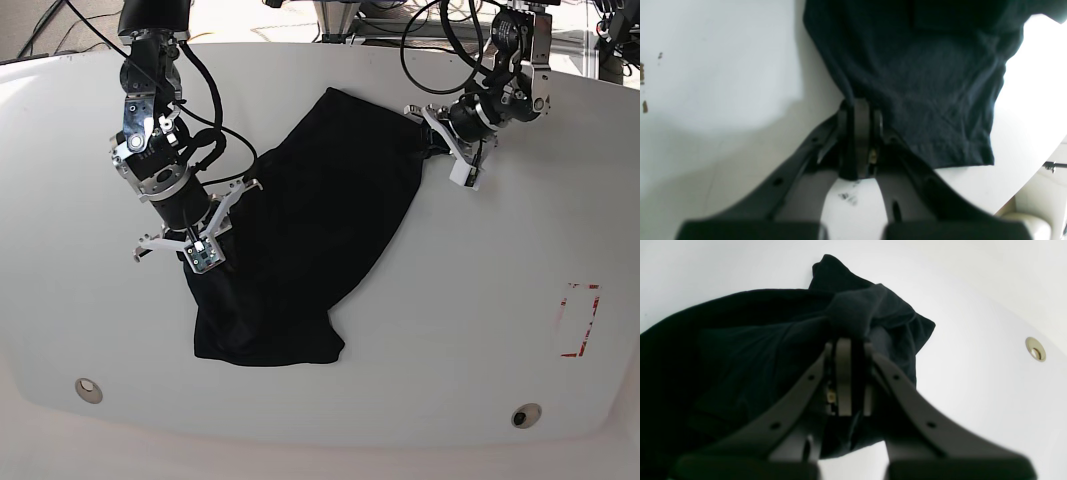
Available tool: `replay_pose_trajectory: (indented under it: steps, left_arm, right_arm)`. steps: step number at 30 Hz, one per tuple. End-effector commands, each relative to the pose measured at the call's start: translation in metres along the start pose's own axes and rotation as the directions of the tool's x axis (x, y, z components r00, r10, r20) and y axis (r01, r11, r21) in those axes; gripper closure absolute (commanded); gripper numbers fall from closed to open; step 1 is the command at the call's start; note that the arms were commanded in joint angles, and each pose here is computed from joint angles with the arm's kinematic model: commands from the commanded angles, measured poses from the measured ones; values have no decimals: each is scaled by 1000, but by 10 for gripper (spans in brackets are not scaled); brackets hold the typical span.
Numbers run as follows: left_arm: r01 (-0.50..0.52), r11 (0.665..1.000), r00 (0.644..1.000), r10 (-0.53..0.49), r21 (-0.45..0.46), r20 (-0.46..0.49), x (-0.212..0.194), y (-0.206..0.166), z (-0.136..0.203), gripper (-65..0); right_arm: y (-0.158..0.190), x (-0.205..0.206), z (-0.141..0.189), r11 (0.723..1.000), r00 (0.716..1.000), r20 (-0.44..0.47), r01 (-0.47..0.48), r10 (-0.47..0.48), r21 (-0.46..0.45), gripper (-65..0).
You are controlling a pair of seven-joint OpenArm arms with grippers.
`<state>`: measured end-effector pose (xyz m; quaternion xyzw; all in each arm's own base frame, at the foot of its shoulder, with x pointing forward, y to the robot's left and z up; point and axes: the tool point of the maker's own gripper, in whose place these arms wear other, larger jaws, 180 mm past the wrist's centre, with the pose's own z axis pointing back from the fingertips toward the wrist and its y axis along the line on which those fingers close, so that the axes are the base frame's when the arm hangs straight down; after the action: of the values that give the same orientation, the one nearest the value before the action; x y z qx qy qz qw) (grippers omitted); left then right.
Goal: Layout the t-shirt on the table in an organized manner, then fold the t-shirt properly
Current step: 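Pull the t-shirt apart, left gripper dragging its edge away from the right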
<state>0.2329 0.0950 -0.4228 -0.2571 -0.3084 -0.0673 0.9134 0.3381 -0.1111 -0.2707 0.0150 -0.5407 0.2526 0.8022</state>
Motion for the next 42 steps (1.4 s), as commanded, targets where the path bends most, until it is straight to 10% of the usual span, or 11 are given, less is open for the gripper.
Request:
replay_pose_trajectory:
  steps: [1,19,42]
  left_arm:
    - [-14,999,1000,14,46,-1,4,10,0,-1]
    - [69,989,976,-94,130,197,92,28,35,0]
    - [190,927,838,-325,324,438,264,57,116,0]
  right_arm:
    - [-6,18,2,1000,998,66,-3,4,-14,0]
    - [-46,40,2,993,991,130,37,-22,-116,0]
    - [-90,105,-8,981,973,228,9,36,-195,0]
